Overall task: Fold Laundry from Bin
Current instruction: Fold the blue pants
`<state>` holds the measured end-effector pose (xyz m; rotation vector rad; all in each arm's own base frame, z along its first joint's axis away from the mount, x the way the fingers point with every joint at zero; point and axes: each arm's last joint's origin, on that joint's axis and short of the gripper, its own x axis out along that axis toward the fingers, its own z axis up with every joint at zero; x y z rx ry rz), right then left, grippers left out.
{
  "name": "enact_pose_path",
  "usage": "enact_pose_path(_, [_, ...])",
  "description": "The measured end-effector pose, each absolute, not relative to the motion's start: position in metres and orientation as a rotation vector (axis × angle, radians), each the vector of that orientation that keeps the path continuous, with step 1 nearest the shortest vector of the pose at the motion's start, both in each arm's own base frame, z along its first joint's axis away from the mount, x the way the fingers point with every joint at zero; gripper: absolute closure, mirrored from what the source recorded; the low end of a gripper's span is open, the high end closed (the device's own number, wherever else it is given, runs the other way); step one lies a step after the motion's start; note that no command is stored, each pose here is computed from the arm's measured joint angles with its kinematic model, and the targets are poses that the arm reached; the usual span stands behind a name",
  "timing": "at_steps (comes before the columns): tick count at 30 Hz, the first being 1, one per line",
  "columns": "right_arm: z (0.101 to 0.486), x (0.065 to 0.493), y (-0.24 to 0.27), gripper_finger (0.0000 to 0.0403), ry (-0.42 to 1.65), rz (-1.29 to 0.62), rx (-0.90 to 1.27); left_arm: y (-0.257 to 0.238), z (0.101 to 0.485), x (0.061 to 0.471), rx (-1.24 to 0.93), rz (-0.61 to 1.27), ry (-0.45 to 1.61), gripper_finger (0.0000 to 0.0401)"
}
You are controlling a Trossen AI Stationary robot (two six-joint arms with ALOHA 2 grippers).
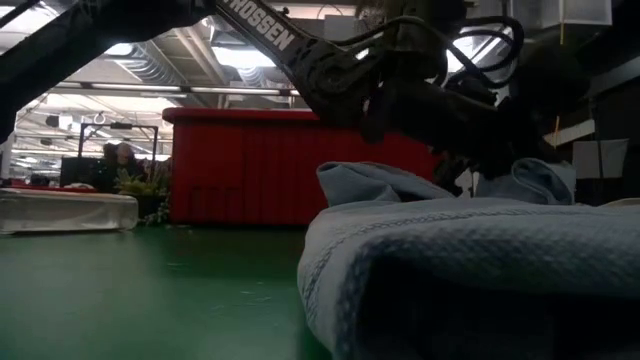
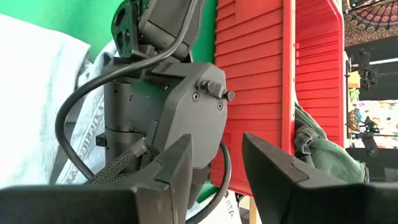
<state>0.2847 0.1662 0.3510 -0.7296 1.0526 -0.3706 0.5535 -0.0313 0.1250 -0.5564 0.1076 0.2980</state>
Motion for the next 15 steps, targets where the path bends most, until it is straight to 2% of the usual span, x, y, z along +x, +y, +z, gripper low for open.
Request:
enact_pose_path(6, [0.35,0.284,0.167,0.0262,1.072,-0.35,-0.714,-0.026,0.115,0.555,-0.555,0.303,0.099,0.0383])
enact_pose_path(12, [0.349,0.284,0.167,0.0262,1.095,-0.324,-0.682,-0.026,0.115,0.555,-0.611,0.302,0.076,0.0327])
enact_pose_path(15, [0.349,0.284,0.168,0.0262,1.108,-0.309,-0.67,-0.027,0.121,0.556,-0.65,0.238,0.031,0.0298])
